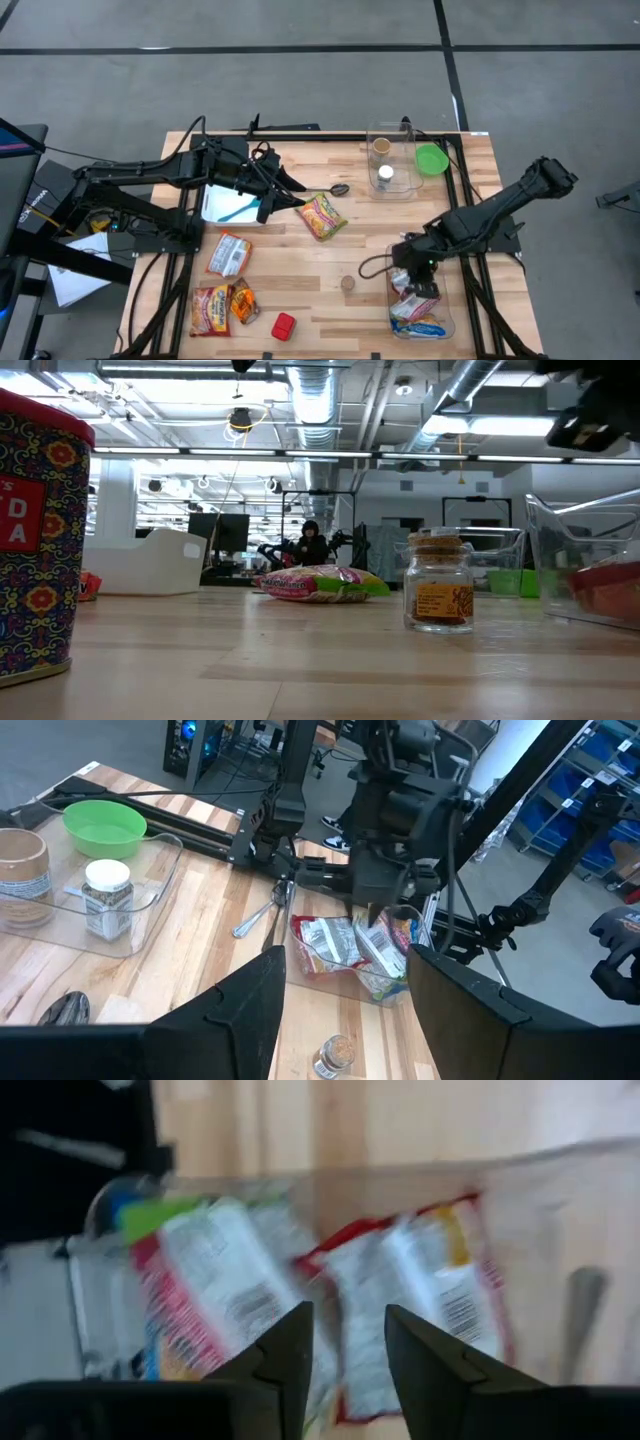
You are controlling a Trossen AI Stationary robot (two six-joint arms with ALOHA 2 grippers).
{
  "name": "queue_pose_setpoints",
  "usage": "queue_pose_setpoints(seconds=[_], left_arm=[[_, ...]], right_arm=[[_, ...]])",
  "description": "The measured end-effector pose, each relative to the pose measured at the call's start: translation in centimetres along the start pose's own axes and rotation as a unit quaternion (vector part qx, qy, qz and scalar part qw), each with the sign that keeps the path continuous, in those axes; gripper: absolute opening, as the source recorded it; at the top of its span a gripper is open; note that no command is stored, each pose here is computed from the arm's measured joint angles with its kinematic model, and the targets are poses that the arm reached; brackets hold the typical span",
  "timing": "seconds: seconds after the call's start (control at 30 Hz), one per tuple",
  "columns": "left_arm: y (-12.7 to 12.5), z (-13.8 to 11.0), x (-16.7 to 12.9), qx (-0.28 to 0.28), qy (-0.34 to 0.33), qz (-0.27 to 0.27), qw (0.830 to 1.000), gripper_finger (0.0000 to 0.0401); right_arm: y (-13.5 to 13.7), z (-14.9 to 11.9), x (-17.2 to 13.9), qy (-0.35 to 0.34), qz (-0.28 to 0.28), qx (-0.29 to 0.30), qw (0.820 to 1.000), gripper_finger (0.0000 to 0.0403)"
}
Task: Pick & Place Food Item
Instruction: Put the red noodle pack into the bottom transparent bin
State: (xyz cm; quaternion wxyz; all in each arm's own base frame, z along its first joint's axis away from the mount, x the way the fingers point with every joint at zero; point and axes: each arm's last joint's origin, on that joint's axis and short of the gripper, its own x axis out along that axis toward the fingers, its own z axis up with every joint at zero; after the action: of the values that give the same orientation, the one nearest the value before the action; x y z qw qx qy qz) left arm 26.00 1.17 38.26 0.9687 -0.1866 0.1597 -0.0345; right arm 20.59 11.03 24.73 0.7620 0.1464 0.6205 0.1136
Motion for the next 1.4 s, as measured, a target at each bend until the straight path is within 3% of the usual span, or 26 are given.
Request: queue_pose_setpoints(seconds=[0.23, 0.5, 0.8, 1.1, 1.4], left_arm=[[0.0, 0.0, 0.0, 0.001, 0.0, 0.0, 1.0, 0.0204], [0.0, 0.0, 0.0, -0.005, 0.001, 0.0, 1.0, 0.0204], [0.0, 0.0, 0.0, -0.008, 0.003, -0.004, 1.0, 0.0204], [0.0, 0.0, 0.0, -0.02, 0.002, -0.004, 1.0, 0.0204], [0.0, 0.0, 0.0, -0.029, 0.0, -0.003, 1.0, 0.0204]], right_arm=[[0.8, -0.5, 1.0, 0.029, -0.006, -0.004, 1.0, 0.0011], [-0.4, -1.3, 4.3, 0.052, 0.013, 0.014, 0.998, 0.0003], [-1.7, -1.7, 5.7, 0.045, 0.028, 0.023, 0.998, 0.0001], [-3.6, -1.0, 5.8, 0.026, 0.016, 0.032, 0.999, 0.0], [-4.6, -0.6, 5.6, 0.0, -0.033, 0.068, 0.997, 0.0]])
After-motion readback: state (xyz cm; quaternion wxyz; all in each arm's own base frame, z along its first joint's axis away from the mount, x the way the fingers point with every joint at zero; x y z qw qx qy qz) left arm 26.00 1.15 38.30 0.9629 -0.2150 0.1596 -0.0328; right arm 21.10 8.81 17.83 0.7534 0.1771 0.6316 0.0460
